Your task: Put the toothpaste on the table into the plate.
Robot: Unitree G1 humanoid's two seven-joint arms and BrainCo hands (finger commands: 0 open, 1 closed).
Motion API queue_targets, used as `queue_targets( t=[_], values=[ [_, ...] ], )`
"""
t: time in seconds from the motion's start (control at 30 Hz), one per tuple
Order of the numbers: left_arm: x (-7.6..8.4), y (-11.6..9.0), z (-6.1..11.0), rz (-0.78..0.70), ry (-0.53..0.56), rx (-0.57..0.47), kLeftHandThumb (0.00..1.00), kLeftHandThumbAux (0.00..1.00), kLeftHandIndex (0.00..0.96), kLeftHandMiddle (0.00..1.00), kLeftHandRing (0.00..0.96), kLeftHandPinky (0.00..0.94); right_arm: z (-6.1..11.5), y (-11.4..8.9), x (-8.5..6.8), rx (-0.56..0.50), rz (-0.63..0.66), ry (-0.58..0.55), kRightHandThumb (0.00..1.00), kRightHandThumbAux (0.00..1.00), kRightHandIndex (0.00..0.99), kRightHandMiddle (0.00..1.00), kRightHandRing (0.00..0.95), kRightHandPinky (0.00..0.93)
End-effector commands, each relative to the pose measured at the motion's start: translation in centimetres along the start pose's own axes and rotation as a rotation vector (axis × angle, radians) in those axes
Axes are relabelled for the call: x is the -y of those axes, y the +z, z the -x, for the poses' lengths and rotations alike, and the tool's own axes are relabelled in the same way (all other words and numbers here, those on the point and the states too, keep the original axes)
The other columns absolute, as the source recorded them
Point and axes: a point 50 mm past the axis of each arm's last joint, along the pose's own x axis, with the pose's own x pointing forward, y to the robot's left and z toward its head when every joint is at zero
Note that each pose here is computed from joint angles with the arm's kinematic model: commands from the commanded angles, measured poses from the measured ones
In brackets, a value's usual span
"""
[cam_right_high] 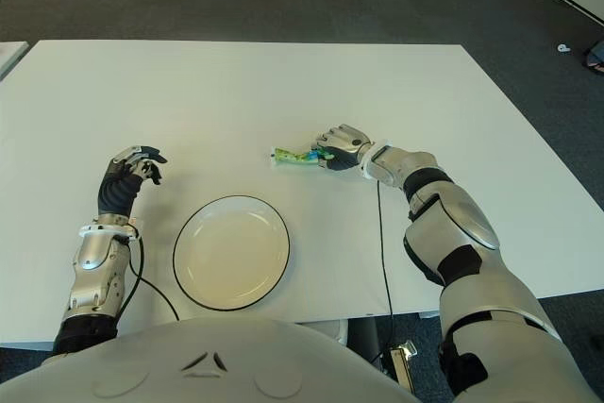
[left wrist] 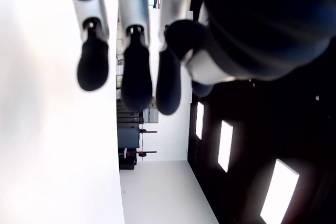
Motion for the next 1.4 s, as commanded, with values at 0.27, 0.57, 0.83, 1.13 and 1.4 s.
queue_targets(
  t=[0.27,0.57,0.83,1.13,1.4],
  values=[
    [-0.3,-0.3,0.1,0.008,-0.005,-0.016,0.839,0.671,0.430,0.508,0.673,0.677,0.1,0.3,0.2,0.023,-0.060,-0.032,0.676,0.414,0.565,0.686,0.660,0.672],
    [-0.3,-0.3,0.0,0.002,-0.007,-0.012,0.839,0.671,0.432,0.509,0.678,0.680,0.2,0.3,0.7,0.051,-0.021,-0.071,0.563,0.473,0.595,0.741,0.715,0.711],
    [-0.3,-0.4,0.0,0.007,-0.004,-0.013,0.839,0.671,0.432,0.507,0.672,0.666,0.2,0.2,1.0,0.059,-0.008,-0.098,0.508,0.525,0.617,0.766,0.744,0.743],
    [-0.2,-0.4,-0.1,0.016,-0.010,-0.012,0.838,0.672,0.427,0.512,0.674,0.677,0.2,0.1,1.4,0.058,0.008,-0.147,0.462,0.566,0.685,0.810,0.791,0.809],
    [-0.2,-0.5,-0.1,0.019,-0.008,-0.009,0.837,0.672,0.425,0.510,0.666,0.657,0.1,0.1,2.1,0.064,0.070,-0.246,0.481,0.611,0.749,0.844,0.833,0.845]
  ],
)
